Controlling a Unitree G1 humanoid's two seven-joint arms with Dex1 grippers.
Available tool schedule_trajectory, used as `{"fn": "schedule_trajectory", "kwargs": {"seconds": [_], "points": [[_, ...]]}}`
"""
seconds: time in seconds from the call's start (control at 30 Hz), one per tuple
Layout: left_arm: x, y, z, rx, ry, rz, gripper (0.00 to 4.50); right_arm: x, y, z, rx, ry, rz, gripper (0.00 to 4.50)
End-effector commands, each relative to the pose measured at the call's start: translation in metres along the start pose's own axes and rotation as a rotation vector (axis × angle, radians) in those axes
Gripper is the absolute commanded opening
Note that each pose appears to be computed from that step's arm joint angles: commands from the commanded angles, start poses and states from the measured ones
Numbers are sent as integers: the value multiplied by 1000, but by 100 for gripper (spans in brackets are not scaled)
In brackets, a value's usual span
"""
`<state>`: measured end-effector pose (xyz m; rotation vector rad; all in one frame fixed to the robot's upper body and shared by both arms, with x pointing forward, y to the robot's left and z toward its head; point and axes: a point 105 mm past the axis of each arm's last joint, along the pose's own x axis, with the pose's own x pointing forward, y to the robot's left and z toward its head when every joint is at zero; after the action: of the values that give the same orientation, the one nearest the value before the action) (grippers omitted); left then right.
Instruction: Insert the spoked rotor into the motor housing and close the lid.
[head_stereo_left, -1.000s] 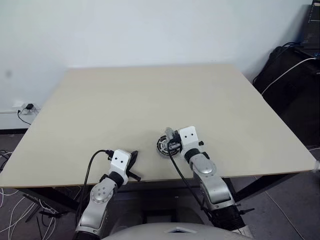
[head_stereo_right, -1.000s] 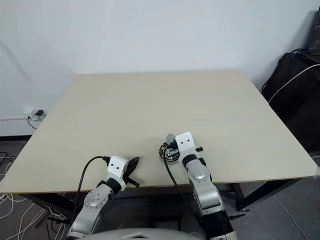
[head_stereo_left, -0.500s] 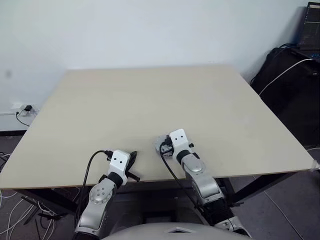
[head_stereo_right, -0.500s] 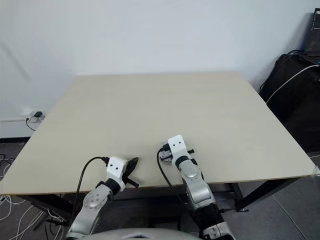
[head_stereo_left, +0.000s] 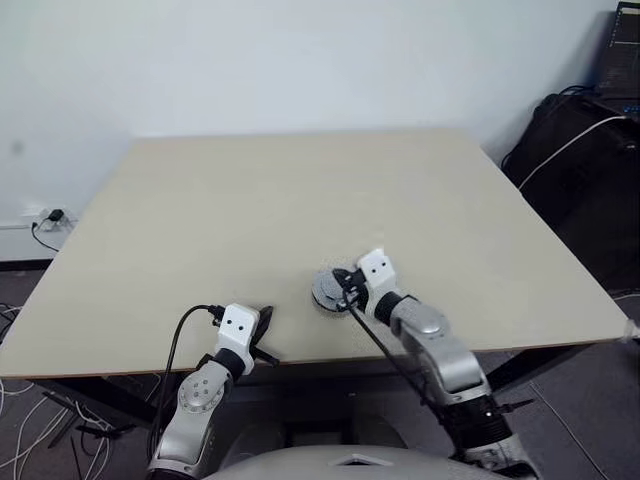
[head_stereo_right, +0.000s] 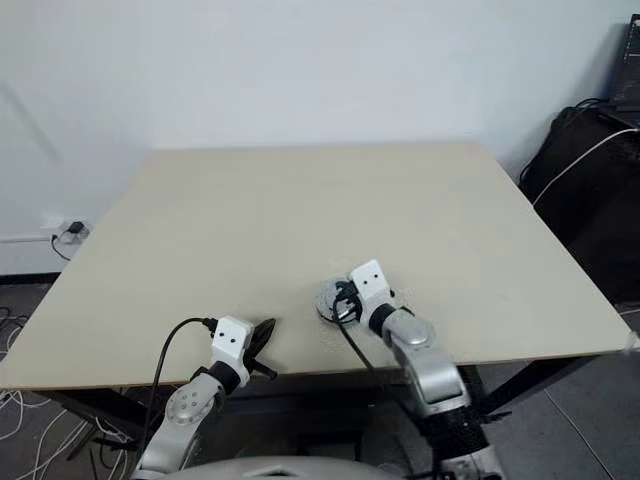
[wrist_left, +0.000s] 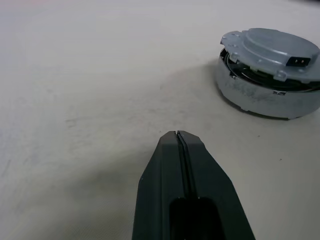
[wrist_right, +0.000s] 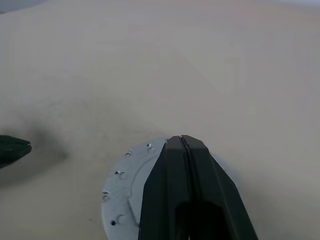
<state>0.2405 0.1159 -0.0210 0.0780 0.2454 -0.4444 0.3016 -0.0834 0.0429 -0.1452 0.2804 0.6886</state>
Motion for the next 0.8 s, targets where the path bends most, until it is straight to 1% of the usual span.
{"fn": "schedule_trajectory", "kwargs": {"seconds": [0.03, 0.07, 0.1, 0.2, 0.37, 0.4, 0.53, 0.67, 0.8], "points": [[3, -1, 18, 18, -71, -6, 0, -2, 2, 16, -50, -39, 64, 88], [3, -1, 18, 17, -72, -7, 0, -3, 1, 16, -67, -34, 75, 116], [4, -1, 18, 16, -72, -6, 0, -4, 1, 16, -79, -29, 83, 157], [3, -1, 18, 14, -74, -5, 0, -4, 1, 17, -86, -27, 95, 250], [3, 0, 18, 14, -76, -2, 0, -5, 6, 17, -96, -30, 109, 421], [3, 0, 18, 14, -76, -3, 0, -5, 7, 17, -98, -31, 110, 448], [4, -1, 19, 16, -76, -7, 0, -8, 17, 17, -113, -28, 161, 448], [5, -2, 19, 16, -77, -17, 0, -19, 38, 19, -107, -39, 292, 448], [6, -4, 19, 16, -77, -28, 0, -29, 51, 17, -110, -28, 381, 448]]}}
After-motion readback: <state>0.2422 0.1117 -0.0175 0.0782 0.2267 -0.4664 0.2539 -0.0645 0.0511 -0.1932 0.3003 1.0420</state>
